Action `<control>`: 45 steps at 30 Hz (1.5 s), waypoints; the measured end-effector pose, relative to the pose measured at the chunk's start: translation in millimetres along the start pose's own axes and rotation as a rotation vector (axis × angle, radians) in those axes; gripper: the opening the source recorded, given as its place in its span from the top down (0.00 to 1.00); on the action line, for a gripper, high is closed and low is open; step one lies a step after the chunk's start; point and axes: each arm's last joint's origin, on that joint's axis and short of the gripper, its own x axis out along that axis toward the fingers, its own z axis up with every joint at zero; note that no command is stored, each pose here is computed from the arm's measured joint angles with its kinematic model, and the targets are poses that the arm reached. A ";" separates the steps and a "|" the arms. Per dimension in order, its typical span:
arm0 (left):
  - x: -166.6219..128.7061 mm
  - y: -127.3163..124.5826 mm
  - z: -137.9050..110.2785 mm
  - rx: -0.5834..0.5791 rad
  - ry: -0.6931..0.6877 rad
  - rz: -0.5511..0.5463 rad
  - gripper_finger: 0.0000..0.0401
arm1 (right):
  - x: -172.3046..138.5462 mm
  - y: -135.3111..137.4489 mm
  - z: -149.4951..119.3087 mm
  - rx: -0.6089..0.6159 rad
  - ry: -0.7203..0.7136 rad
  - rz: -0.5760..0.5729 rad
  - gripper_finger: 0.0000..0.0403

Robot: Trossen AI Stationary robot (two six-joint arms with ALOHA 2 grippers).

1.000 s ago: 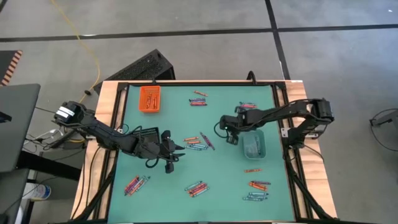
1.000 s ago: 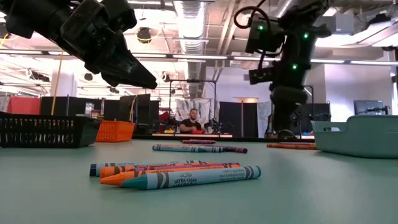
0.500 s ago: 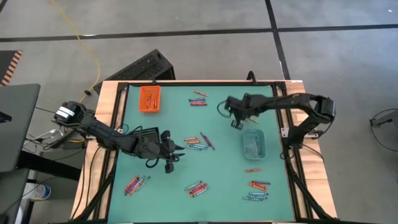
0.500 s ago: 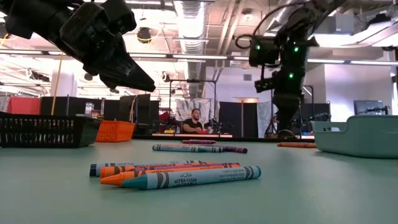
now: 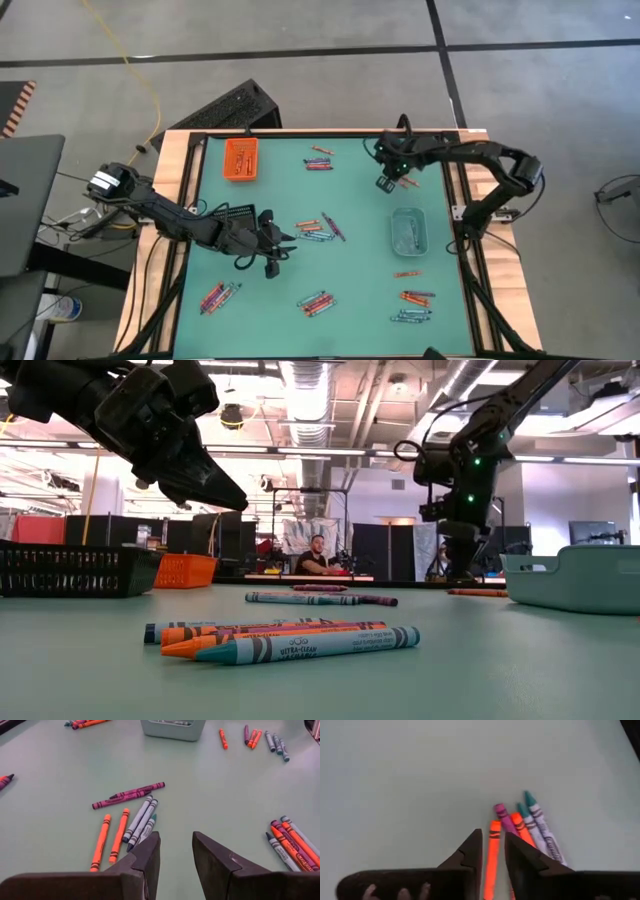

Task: Sort crayons
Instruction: Put the orange crayon into the orange bin

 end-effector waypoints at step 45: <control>-1.4 -1.2 5.6 0.106 -0.053 0.003 0.74 | -3.6 -8.5 -23.5 -0.135 0.258 -0.010 0.68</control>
